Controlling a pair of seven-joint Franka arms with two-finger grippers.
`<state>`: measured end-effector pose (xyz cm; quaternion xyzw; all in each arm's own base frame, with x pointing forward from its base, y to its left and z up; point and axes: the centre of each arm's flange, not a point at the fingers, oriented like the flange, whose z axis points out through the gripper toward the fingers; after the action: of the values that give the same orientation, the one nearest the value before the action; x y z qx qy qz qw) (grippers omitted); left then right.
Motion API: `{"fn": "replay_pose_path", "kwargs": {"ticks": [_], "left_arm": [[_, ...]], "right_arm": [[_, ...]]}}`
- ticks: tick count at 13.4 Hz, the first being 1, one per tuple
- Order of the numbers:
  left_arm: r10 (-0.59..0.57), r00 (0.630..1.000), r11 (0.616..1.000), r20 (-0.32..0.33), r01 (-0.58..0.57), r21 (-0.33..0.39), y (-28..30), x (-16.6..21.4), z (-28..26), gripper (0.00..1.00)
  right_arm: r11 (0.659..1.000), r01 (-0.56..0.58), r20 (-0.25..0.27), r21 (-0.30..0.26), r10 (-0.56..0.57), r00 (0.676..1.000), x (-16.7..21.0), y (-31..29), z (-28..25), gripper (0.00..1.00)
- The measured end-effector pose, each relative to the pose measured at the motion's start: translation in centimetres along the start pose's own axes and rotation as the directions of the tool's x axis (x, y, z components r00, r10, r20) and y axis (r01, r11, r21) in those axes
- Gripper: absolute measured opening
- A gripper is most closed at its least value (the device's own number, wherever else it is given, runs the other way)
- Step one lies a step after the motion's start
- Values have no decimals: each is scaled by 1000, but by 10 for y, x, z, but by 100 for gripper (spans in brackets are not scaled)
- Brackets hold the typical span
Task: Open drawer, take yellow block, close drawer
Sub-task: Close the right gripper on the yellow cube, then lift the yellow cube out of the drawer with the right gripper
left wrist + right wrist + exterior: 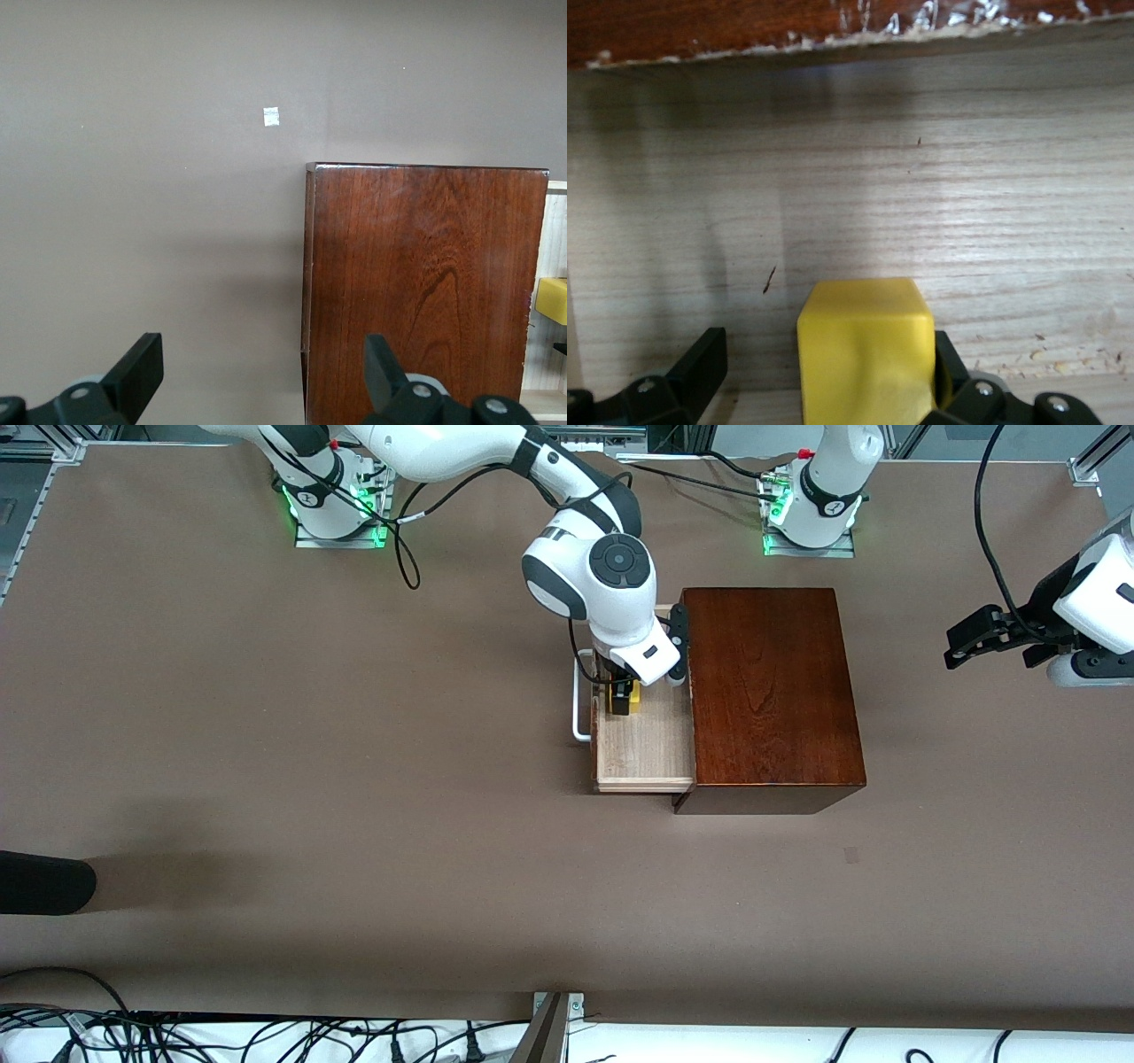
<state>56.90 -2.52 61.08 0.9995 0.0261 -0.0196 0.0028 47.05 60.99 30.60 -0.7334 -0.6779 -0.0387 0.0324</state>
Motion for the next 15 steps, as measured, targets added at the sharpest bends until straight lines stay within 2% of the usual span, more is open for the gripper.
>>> {"fn": "replay_pose_path", "kwargs": {"ticks": [2, 3, 5, 11, 15], "left_arm": [[0, 1000, 1000, 0, 0, 0, 0, 0, 0, 100], [0, 1000, 1000, 0, 0, 0, 0, 0, 0, 100], [0, 1000, 1000, -1, 0, 0, 0, 0, 0, 100], [0, 1000, 1000, -1, 0, 0, 0, 0, 0, 100], [0, 1000, 1000, -2, 0, 0, 0, 0, 0, 100]], "right_arm": [[1000, 0, -3, -4, 0, 1000, 0, 1, 5, 96], [1000, 3, 0, -11, -3, 1000, -1, 3, 6, 81], [999, 16, 8, -27, -16, 1000, -2, 6, 5, 58], [999, 18, 10, -28, -18, 1000, -3, 6, 5, 56], [1000, -6, 69, 6, 6, 998, 4, -4, -17, 56]]}}
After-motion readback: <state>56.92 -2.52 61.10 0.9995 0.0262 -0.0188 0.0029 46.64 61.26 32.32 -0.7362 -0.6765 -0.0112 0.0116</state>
